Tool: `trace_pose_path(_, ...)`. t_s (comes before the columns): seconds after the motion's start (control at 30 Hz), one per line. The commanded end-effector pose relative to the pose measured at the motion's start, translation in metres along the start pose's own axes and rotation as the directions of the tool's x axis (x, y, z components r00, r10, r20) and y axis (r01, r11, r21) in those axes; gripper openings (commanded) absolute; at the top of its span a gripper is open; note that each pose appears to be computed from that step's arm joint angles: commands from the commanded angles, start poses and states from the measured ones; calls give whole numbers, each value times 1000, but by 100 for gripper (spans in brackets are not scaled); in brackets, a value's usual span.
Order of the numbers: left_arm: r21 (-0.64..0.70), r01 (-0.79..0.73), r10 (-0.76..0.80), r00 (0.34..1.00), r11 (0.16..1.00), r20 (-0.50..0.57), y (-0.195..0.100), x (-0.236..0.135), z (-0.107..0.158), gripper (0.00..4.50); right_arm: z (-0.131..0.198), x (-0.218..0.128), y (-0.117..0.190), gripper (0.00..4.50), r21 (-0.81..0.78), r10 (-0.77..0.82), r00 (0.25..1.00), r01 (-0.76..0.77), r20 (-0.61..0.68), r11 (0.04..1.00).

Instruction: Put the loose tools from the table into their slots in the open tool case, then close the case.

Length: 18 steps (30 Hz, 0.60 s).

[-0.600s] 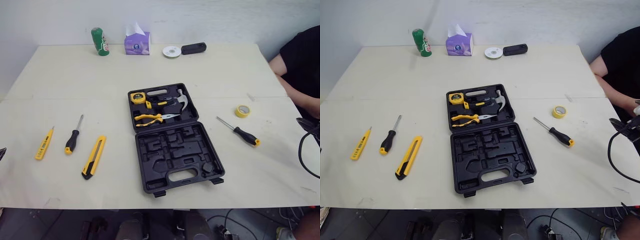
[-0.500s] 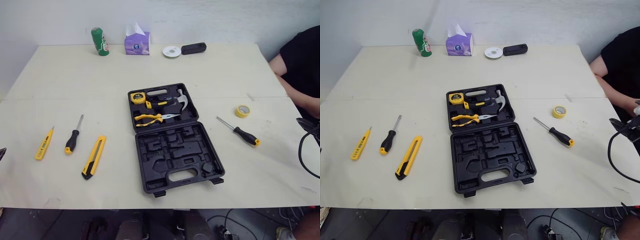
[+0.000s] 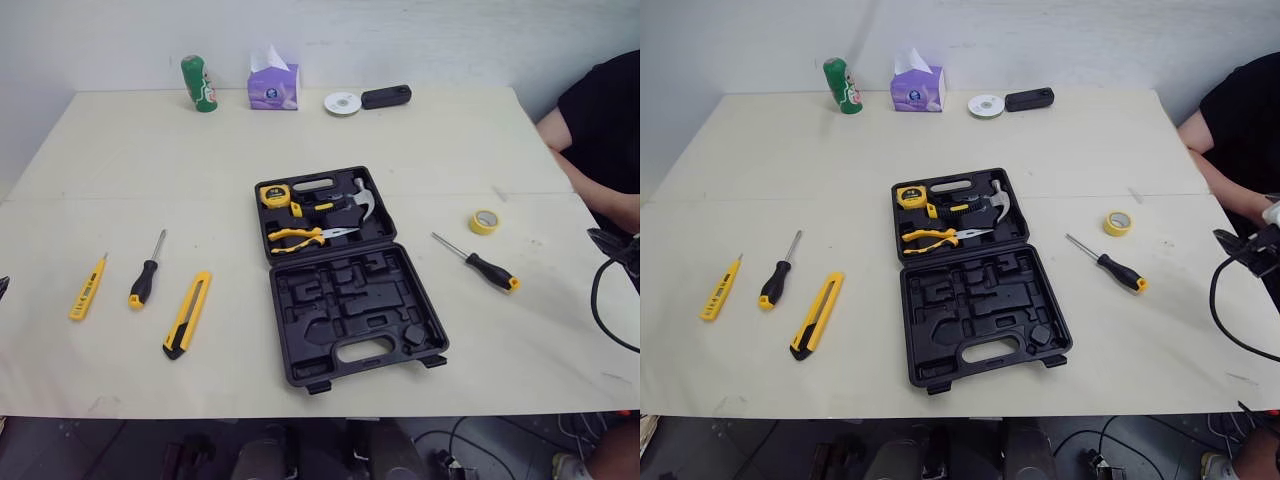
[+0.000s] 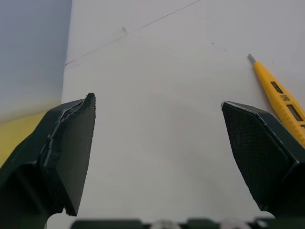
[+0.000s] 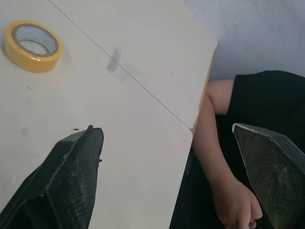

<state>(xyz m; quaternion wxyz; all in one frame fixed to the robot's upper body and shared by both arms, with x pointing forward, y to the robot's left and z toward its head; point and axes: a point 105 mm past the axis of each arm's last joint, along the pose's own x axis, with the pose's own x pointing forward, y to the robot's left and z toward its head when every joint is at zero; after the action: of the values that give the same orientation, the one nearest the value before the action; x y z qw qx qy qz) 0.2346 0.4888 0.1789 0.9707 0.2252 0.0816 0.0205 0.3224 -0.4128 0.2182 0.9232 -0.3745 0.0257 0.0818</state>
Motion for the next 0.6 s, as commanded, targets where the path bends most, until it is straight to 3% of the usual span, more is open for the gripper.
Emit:
trace_pose_path(0.03,0,-29,29,999,1000,34,6,-2,7,446,11,2,-5,450,-14,-6,1000,6,31,1000)
trace_pose_path(0.33,-4,-18,18,999,1000,33,4,-2,6,446,10,3,-3,450,-19,5,1000,-5,21,1000)
trace_pose_path(0.6,33,5,-8,996,999,87,2,5,22,446,13,13,8,450,-13,40,998,-40,42,999)
